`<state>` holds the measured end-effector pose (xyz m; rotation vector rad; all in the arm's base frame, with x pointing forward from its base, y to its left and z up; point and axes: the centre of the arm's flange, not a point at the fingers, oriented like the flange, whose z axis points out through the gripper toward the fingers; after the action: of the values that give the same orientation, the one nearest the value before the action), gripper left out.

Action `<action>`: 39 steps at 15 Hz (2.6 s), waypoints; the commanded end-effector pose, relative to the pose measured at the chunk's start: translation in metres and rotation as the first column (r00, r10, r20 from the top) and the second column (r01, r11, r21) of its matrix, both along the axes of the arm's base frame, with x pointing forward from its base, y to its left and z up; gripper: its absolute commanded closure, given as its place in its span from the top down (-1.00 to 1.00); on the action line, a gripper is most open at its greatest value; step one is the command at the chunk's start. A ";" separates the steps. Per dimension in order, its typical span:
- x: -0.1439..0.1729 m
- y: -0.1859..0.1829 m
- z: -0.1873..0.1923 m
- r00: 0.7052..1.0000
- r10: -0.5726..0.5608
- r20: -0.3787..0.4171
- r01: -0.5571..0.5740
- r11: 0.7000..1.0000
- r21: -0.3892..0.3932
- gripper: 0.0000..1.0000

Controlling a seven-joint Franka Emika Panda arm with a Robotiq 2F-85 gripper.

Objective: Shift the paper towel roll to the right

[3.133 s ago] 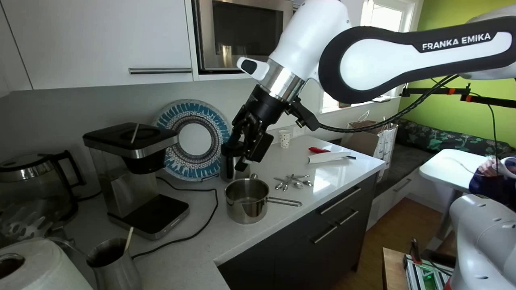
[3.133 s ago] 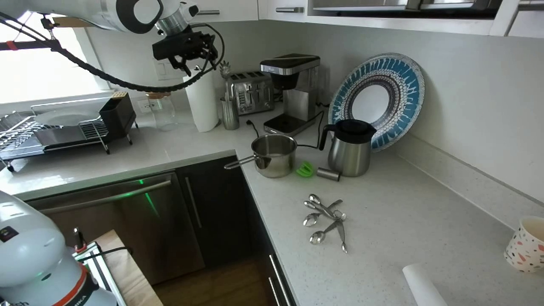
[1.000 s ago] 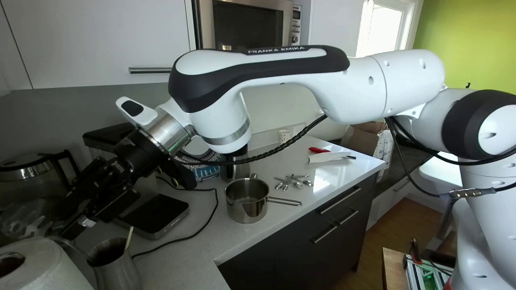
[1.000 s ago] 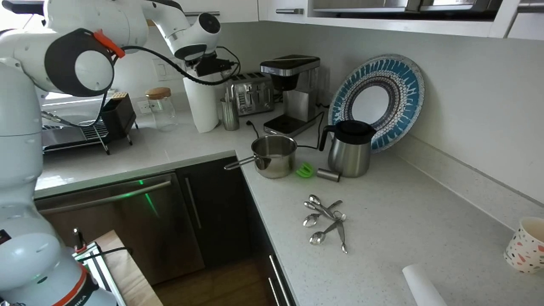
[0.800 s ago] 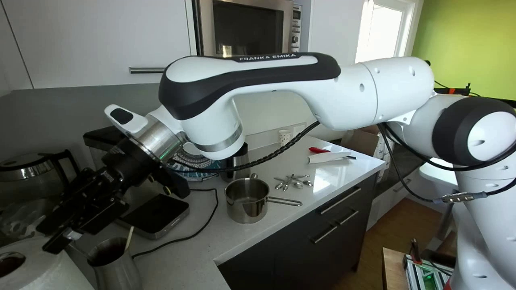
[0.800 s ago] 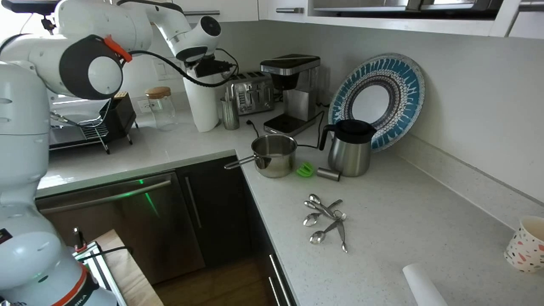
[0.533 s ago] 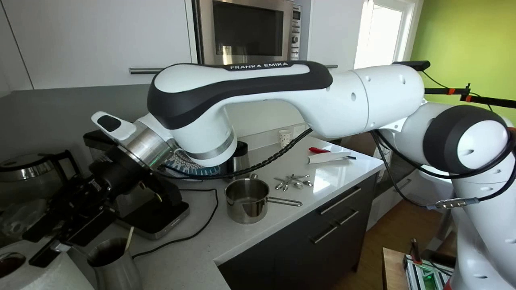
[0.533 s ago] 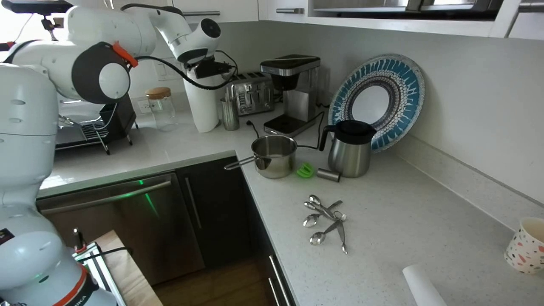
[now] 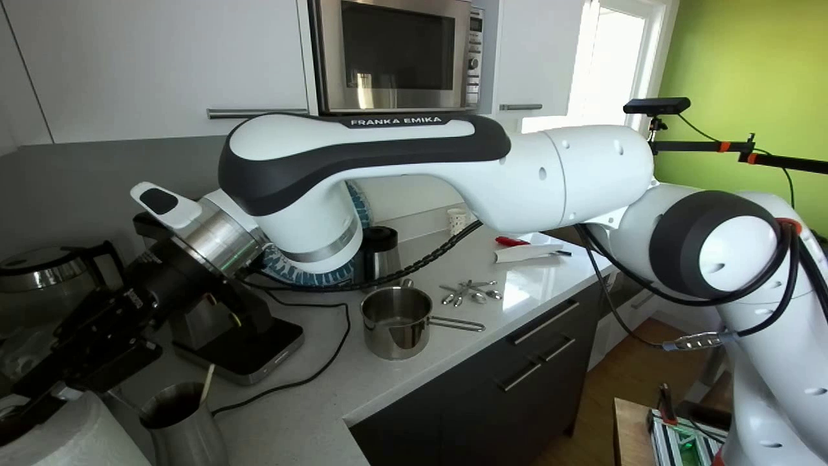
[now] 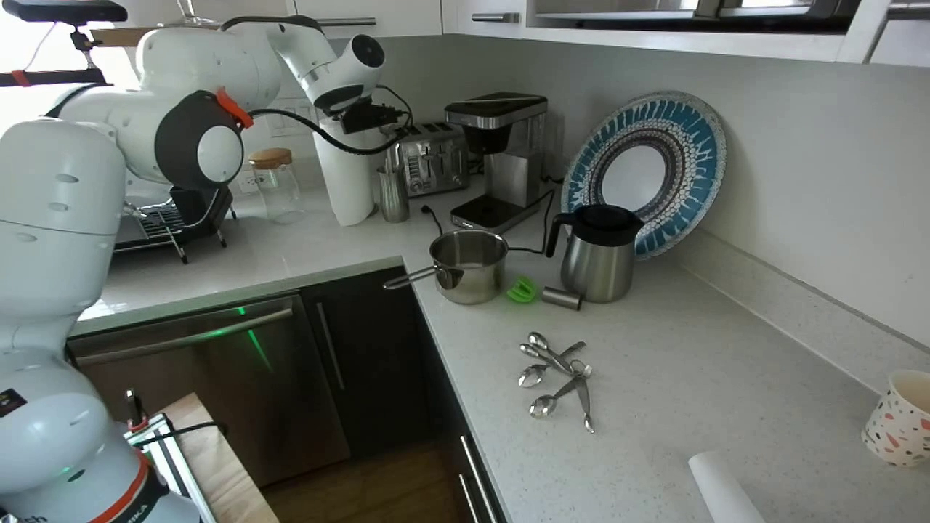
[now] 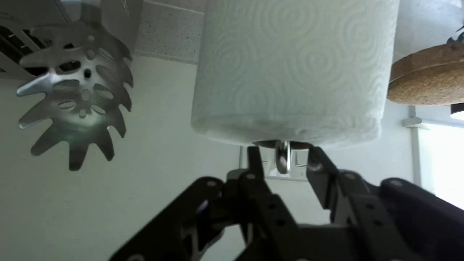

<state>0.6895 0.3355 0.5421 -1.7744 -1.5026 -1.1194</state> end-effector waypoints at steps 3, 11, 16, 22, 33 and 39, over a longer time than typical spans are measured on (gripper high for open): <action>0.022 0.019 0.002 0.999 0.038 -0.016 -0.038 0.999 0.006 -0.17; 0.027 0.026 -0.004 0.996 0.047 -0.075 -0.047 0.999 -0.005 -0.99; 0.026 0.025 -0.002 0.990 0.044 -0.136 -0.048 0.998 -0.029 -0.94; -0.022 0.021 0.035 0.998 0.031 -0.047 -0.035 0.995 -0.095 -0.94; -0.117 -0.032 0.075 0.995 -0.058 -0.084 0.056 0.998 -0.033 -0.92; -0.167 -0.080 0.079 0.956 -0.244 -0.161 0.242 0.970 -0.034 -0.92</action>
<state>0.5861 0.2940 0.6185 -1.9227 -1.3588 -0.9975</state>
